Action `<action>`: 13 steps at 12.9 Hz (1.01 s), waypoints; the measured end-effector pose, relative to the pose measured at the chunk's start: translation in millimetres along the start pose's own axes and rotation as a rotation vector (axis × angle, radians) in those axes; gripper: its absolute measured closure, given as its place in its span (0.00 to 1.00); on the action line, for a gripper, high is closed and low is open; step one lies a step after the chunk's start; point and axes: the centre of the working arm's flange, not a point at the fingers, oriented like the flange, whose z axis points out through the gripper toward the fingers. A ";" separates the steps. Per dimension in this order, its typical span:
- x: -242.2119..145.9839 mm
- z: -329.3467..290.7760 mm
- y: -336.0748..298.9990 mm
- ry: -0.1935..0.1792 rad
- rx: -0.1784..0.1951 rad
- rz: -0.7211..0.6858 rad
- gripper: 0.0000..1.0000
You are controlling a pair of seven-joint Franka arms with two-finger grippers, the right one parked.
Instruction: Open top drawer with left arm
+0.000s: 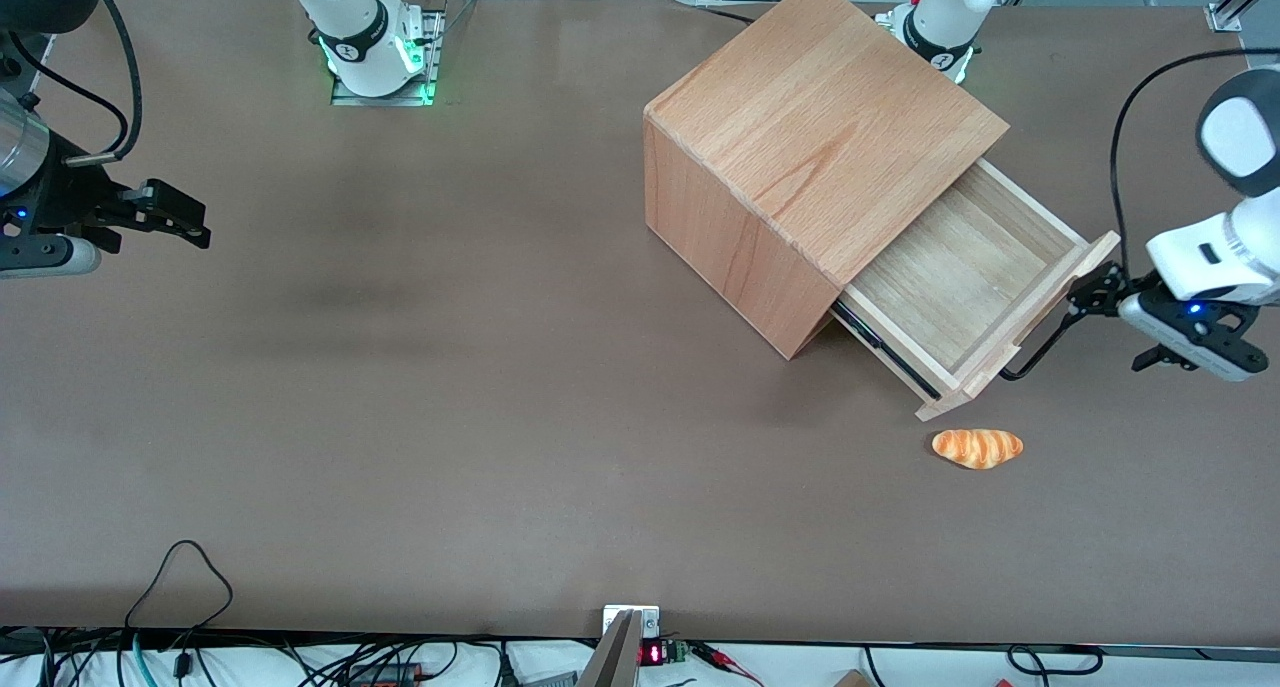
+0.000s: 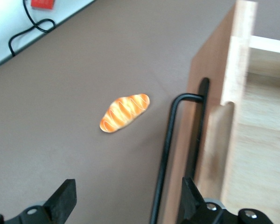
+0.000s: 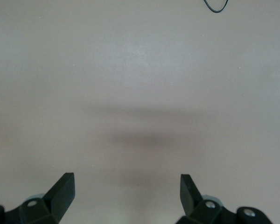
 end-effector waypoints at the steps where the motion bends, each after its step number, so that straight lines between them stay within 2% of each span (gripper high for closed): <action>1: -1.9 -5.5 3.0 -0.014 -0.018 -0.001 0.00; 2: -4.0 -11.1 5.6 -0.033 -0.029 -0.003 0.00; 4: -8.2 -28.9 7.7 -0.080 -0.008 -0.011 0.00; 6: -11.9 -52.0 11.9 -0.082 0.000 -0.040 0.00; 8: -15.5 -75.6 16.3 -0.078 0.004 -0.162 0.00; 13: -21.7 -137.8 36.8 -0.124 -0.013 -0.560 0.00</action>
